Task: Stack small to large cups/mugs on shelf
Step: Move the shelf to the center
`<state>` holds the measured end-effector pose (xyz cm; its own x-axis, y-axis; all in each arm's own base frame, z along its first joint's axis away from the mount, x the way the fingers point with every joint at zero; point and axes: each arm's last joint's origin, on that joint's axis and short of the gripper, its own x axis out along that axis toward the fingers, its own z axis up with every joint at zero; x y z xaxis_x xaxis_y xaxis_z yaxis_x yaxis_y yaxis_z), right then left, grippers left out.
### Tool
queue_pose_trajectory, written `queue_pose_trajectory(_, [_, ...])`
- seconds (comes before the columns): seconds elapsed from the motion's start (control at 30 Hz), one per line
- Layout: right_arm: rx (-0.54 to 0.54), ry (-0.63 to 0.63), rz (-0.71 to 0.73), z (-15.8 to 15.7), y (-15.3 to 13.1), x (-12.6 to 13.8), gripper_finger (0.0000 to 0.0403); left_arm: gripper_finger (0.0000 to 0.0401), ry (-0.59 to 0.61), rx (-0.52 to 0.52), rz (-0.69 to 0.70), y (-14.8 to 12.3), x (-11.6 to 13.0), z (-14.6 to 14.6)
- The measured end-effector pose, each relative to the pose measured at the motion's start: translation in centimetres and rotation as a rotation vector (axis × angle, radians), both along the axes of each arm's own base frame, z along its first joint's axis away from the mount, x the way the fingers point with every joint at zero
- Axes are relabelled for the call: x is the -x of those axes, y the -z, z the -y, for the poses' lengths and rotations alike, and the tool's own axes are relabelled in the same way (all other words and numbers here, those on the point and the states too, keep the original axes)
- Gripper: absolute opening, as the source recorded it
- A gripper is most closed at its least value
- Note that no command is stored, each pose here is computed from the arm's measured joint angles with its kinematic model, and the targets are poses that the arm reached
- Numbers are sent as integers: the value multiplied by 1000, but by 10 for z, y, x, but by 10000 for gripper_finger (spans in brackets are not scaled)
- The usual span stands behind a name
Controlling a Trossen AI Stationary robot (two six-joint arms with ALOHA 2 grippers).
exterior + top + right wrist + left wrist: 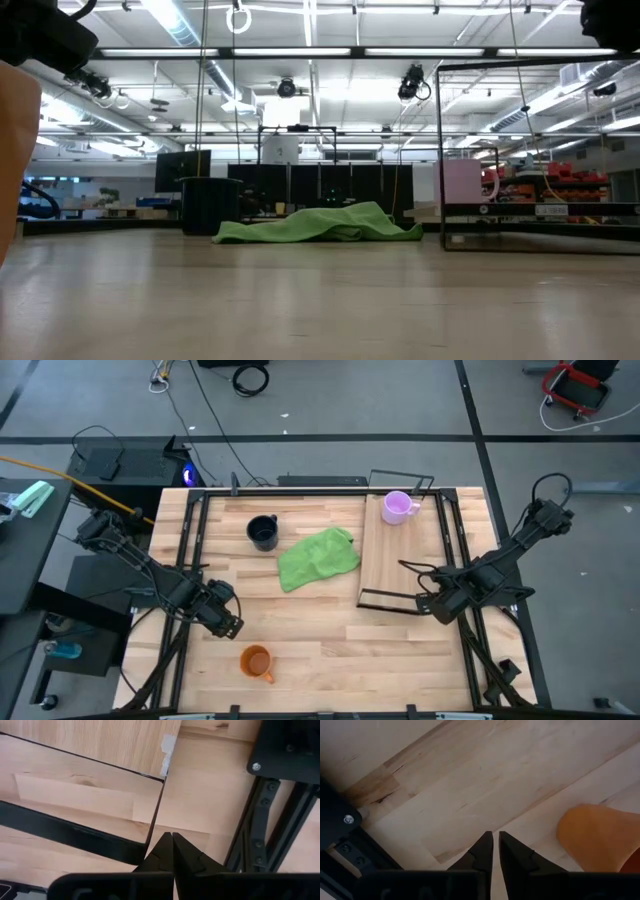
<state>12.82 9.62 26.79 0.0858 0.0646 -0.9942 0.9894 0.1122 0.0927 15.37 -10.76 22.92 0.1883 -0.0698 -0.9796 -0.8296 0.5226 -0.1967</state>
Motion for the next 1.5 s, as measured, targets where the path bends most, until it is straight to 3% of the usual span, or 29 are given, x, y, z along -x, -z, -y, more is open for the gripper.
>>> queue_pose_trajectory(0.77, [13,-70,57,3,3,-21,0,32,14,-8,6,0,0,0])
queue_pose_trajectory(0.93, [-38,-155,122,-6,-18,-21,0,39,14,-8,6,0,0,0])
queue_pose_trajectory(1.1, [-64,-229,268,-12,-57,-23,0,39,14,-7,7,0,0,0])
queue_pose_trajectory(1.23, [43,-238,393,-3,-91,-23,1,35,14,-6,9,0,0,0])
queue_pose_trajectory(1.5, [461,-110,446,56,-139,-20,1,40,10,-32,26,0,-1,-1])
